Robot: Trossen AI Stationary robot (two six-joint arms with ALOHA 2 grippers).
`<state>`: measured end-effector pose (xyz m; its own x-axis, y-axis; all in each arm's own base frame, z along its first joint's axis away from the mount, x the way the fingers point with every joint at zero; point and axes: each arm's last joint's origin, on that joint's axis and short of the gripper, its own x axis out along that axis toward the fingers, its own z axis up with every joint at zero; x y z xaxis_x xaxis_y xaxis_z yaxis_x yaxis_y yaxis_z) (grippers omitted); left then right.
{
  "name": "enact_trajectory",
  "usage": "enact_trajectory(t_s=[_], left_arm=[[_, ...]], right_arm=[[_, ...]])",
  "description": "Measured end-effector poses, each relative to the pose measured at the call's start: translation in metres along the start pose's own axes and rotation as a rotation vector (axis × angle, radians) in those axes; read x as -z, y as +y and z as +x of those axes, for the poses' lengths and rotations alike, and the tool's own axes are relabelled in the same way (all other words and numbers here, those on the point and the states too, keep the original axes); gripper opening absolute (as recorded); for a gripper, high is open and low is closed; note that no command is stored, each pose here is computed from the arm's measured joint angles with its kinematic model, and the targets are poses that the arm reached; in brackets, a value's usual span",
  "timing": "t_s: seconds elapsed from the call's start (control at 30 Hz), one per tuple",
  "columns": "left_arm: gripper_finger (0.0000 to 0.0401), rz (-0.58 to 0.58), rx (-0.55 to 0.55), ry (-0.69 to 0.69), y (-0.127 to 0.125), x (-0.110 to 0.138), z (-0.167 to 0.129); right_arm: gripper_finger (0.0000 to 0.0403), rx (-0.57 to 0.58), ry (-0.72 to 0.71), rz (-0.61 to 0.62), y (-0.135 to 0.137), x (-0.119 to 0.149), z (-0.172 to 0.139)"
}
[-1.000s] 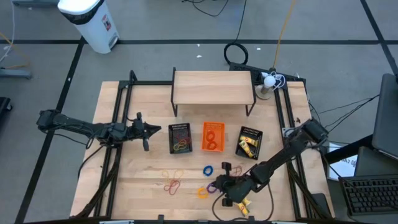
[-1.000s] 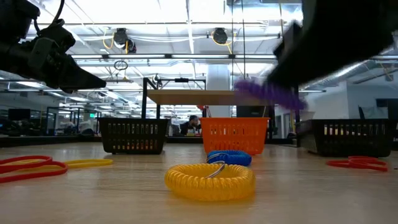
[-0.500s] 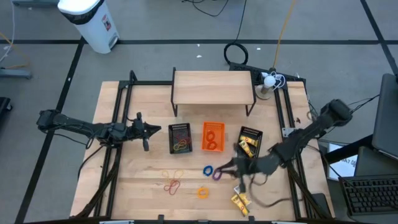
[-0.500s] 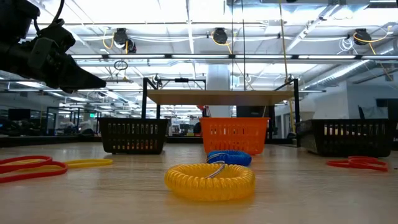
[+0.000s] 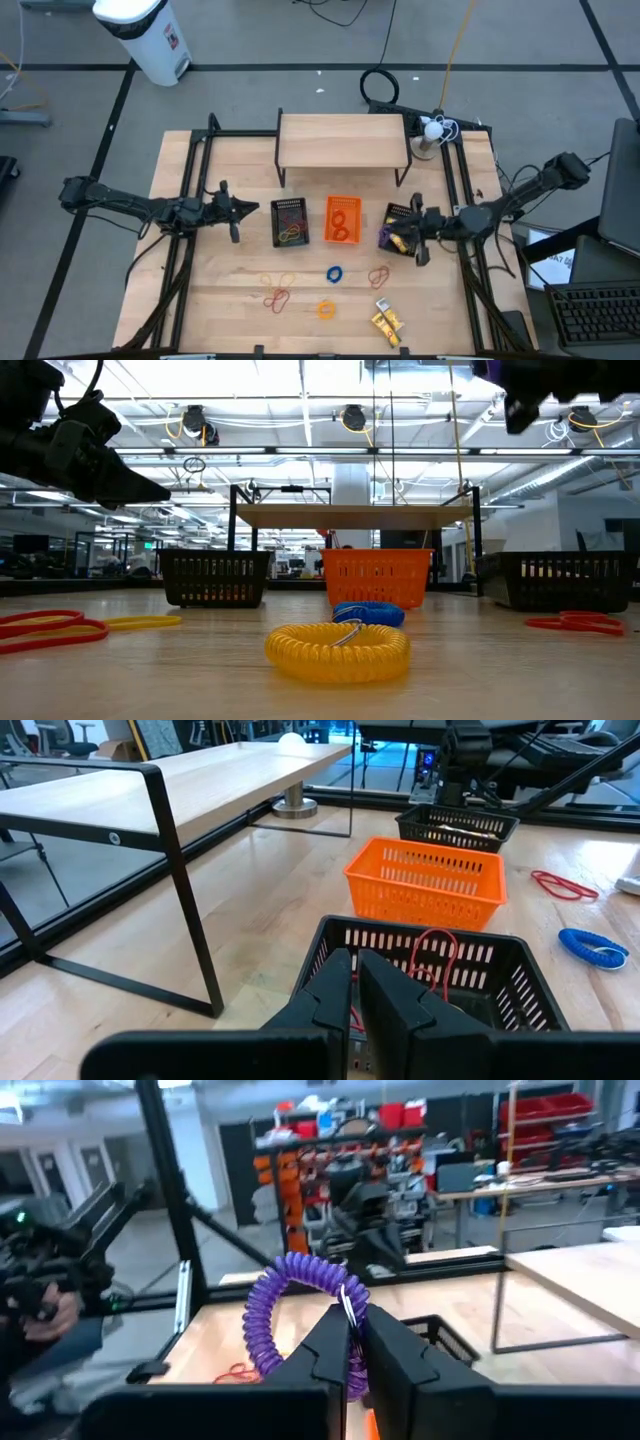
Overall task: Pick & Place Office Desk Supplies
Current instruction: Put the purple spring rubber band into the orange bin
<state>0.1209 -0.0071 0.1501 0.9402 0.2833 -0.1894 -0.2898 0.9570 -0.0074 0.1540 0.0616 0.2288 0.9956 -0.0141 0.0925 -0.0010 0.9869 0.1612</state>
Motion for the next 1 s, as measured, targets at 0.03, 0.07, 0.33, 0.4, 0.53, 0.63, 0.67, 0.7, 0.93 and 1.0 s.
enact_trajectory(t_s=[0.03,0.07,0.33,0.4,0.53,0.63,0.67,0.7,0.93,1.0], left_arm=[[0.0024,0.0,0.0,0.0,0.0,0.0,0.0],[0.0024,0.0,0.0,0.0,0.0,0.0,0.0],[0.0024,-0.001,0.0,0.0,0.0,0.0,0.0],[0.0024,-0.001,0.0,0.0,0.0,0.0,0.0],[0.0024,0.047,-0.002,0.0,0.0,0.0,0.0],[0.0024,0.098,-0.001,-0.001,0.0,0.0,0.0],[0.0024,0.097,-0.001,-0.006,0.0,-0.001,0.0],[0.0024,0.097,-0.001,-0.013,0.0,-0.001,0.0],[0.0024,0.137,-0.002,-0.044,0.0,-0.005,0.0],[0.0024,0.166,-0.005,-0.06,0.0,-0.006,0.0]], right_arm=[[0.001,0.006,-0.018,0.009,-0.004,0.003,-0.004],[0.001,0.011,-0.033,0.017,-0.007,0.006,-0.008],[0.001,0.038,-0.065,0.024,-0.022,0.022,-0.024],[0.001,0.044,-0.073,0.018,-0.026,0.025,-0.028],[0.001,0.041,-0.121,0.0,-0.03,0.029,-0.036],[0.001,0.035,-0.189,0.009,-0.031,0.022,-0.041],[0.001,0.031,-0.196,0.003,-0.031,0.021,-0.041],[0.001,0.023,-0.193,-0.01,-0.031,0.022,-0.042],[0.001,0.015,-0.195,-0.07,-0.031,0.022,-0.042],[0.001,0.018,-0.193,-0.093,-0.031,0.022,-0.042]])
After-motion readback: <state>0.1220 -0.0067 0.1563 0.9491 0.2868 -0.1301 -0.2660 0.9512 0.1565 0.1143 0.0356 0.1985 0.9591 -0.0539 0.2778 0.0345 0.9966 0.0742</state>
